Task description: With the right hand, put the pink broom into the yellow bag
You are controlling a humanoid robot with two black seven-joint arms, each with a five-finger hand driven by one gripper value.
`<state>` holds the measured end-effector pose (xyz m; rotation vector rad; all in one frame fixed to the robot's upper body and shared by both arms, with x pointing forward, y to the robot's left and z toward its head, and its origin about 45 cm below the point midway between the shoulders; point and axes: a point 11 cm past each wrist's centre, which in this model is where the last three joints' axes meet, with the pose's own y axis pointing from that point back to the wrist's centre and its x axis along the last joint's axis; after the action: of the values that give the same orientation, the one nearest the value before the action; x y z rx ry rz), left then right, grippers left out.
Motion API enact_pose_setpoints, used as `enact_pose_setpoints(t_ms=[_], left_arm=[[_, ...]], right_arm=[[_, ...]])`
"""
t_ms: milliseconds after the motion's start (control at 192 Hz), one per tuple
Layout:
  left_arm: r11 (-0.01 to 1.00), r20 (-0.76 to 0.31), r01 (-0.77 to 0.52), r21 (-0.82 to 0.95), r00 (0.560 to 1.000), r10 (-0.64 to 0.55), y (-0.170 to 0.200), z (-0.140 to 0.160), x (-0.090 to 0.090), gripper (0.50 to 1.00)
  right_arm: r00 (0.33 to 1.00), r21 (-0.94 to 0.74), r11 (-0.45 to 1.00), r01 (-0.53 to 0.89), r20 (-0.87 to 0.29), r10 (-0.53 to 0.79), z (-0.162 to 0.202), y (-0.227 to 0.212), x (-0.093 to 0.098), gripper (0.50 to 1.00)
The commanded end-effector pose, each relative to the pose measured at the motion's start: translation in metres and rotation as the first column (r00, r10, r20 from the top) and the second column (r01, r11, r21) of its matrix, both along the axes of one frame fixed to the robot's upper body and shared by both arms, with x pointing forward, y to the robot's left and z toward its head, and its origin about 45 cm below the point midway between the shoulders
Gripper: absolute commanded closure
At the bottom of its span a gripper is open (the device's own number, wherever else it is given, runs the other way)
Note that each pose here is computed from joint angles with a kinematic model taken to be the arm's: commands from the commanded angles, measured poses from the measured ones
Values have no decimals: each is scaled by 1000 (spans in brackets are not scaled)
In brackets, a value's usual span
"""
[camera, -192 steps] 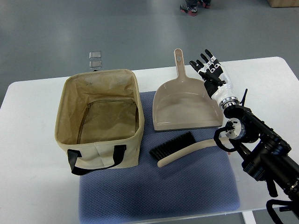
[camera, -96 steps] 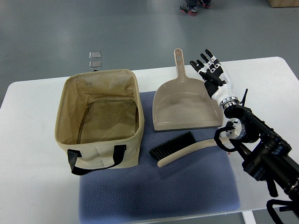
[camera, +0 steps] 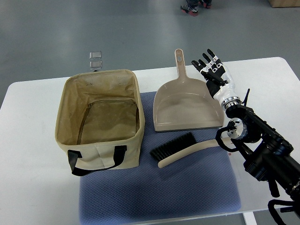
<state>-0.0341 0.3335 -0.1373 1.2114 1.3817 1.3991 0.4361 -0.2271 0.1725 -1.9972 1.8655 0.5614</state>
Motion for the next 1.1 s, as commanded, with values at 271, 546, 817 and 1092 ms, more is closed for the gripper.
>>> enact_pose_setpoints(t_ms=[271,546,817,1092], left_arm=[[1000,0,0,0,1000,0,0,0,0,500],[1000,0,0,0,1000,0,0,0,0,500],[1000,3,2,0,1000,-2,0,0,2,500],[1000,3,2,0,1000,-2,0,0,2,500]], right_arm=[[1000,-40,999,2,14,-2,7,-11,3,568],[993,-325,941,-90,46,111,19,-35,-2,568],[897,-757,582,-298,-14,441,43,-44,-14,568],[719,-926,122,-357,-189,668,83,-55,-34,568]])
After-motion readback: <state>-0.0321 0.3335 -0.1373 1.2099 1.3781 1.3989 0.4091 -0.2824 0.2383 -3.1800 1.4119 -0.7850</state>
